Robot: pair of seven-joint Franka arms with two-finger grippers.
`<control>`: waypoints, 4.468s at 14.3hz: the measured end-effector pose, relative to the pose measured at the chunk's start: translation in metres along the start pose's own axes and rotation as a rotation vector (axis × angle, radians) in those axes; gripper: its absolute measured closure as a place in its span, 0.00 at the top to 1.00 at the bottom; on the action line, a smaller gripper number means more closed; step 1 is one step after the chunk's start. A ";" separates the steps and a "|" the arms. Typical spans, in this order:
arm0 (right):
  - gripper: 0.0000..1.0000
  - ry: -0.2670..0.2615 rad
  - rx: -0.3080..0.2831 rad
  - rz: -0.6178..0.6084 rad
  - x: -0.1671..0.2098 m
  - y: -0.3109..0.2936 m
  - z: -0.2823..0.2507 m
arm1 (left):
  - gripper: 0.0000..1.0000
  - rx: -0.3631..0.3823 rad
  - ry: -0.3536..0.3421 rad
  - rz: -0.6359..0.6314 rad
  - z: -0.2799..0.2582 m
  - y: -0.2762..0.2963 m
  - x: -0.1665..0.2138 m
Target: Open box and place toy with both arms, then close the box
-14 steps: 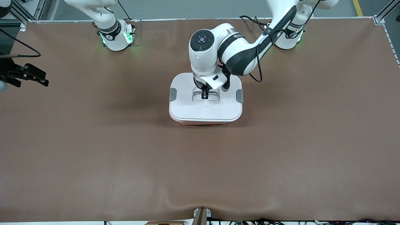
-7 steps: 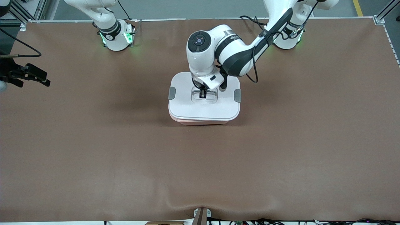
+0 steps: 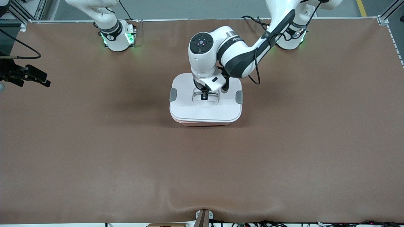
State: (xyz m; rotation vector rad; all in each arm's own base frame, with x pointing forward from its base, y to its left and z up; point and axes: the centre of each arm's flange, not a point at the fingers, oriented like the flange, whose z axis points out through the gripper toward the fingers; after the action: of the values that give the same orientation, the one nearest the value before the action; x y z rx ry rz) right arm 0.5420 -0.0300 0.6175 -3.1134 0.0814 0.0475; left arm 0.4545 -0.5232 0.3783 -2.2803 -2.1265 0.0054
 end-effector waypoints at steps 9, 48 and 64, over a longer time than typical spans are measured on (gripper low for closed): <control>1.00 0.003 0.000 0.006 0.000 0.003 -0.001 | 0.07 0.009 0.000 0.002 0.012 -0.001 -0.001; 1.00 0.000 -0.001 -0.005 0.000 -0.004 0.000 | 0.07 -0.092 0.046 -0.110 0.014 -0.036 -0.019; 1.00 0.000 -0.001 -0.003 0.000 -0.002 0.000 | 0.07 -0.169 0.042 -0.047 0.031 -0.041 -0.013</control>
State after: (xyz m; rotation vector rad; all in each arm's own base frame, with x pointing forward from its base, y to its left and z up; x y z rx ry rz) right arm 0.5426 -0.0278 0.6173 -3.1143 0.0765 0.0479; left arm 0.4123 -0.5332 0.3478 -2.2935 -2.2375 -0.2293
